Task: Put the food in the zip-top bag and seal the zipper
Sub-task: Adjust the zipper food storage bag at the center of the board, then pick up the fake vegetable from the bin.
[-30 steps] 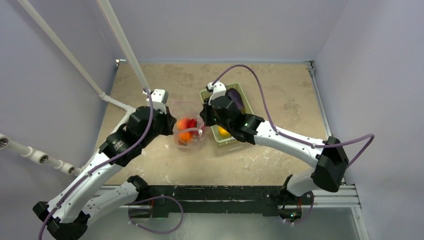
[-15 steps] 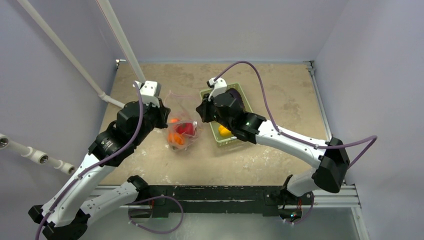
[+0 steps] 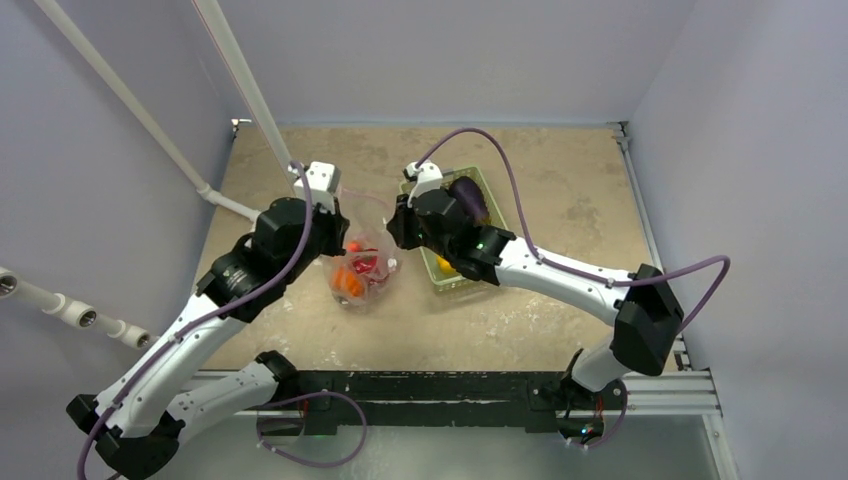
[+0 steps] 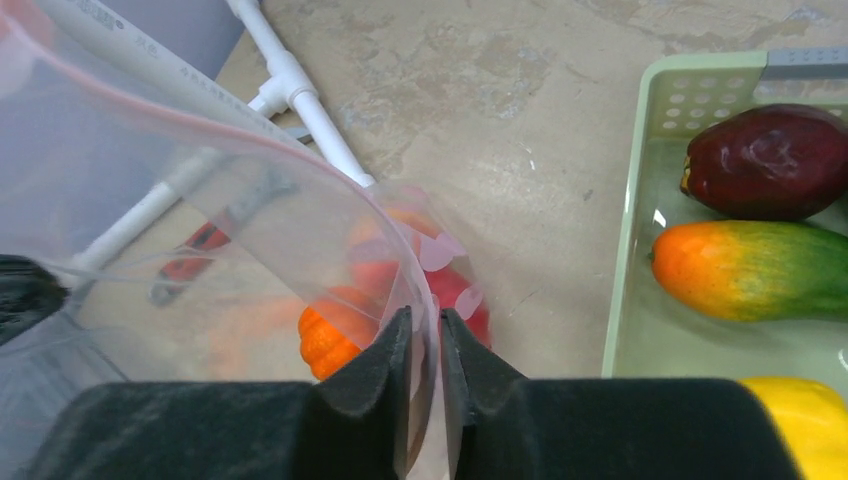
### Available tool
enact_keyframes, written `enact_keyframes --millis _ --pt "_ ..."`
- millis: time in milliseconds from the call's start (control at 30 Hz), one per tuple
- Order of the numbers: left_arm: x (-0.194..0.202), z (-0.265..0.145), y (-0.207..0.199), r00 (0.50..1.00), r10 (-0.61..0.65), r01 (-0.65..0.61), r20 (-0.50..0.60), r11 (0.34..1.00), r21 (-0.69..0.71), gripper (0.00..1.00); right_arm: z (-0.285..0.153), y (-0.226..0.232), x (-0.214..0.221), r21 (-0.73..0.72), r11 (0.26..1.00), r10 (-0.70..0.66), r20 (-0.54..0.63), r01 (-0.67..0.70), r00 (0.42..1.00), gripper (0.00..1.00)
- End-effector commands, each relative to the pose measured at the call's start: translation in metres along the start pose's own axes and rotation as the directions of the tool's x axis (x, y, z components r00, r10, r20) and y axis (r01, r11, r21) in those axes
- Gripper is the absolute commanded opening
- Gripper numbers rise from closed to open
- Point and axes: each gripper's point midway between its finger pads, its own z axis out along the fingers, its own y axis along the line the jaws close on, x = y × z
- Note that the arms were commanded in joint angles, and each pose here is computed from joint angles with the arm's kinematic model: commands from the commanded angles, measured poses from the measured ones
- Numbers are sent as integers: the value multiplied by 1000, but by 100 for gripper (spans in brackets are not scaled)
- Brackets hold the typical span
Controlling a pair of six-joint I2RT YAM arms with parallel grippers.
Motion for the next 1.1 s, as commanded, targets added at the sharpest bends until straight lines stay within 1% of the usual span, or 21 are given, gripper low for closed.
enact_keyframes --millis 0,100,200,300,367,433,500,567,667,767,900,1067 --pt "-2 13 -8 1000 19 -19 18 999 29 0 -15 7 -31 -9 1000 27 68 -27 997 24" --pt "1 17 -8 999 26 -27 34 999 32 0 -29 5 -52 10 999 38 117 -39 992 36" --pt "7 21 -7 999 39 -40 32 999 28 0 -43 -4 -67 58 997 38 153 -47 987 43" --pt "11 23 -5 999 44 -45 29 999 23 0 -55 -20 -80 131 990 35 186 -60 982 47" --pt "13 23 -5 999 44 -45 32 999 23 0 -61 -32 -86 172 983 33 202 -68 979 53" --pt "15 23 -4 998 44 -45 38 999 23 0 -67 -44 -92 209 975 33 217 -80 976 56" --pt "17 22 -3 998 45 -46 40 999 24 0 -69 -60 -96 249 964 33 225 -91 974 61" --pt "20 22 -2 998 41 -42 46 999 28 0 -71 -76 -97 289 953 28 226 -95 974 63" --pt "25 22 -3 998 42 -43 40 998 36 0 -70 -102 -95 349 933 18 212 -93 977 68" --pt "27 22 -1 998 46 -47 33 998 31 0 -65 -124 -82 404 912 9 172 -78 985 77" --pt "28 20 1 998 47 -48 35 999 23 0 -52 -138 -57 428 902 14 106 -59 994 89" --pt "29 18 4 998 53 -53 40 998 14 0 -36 -150 -23 447 893 47 26 -54 999 95"
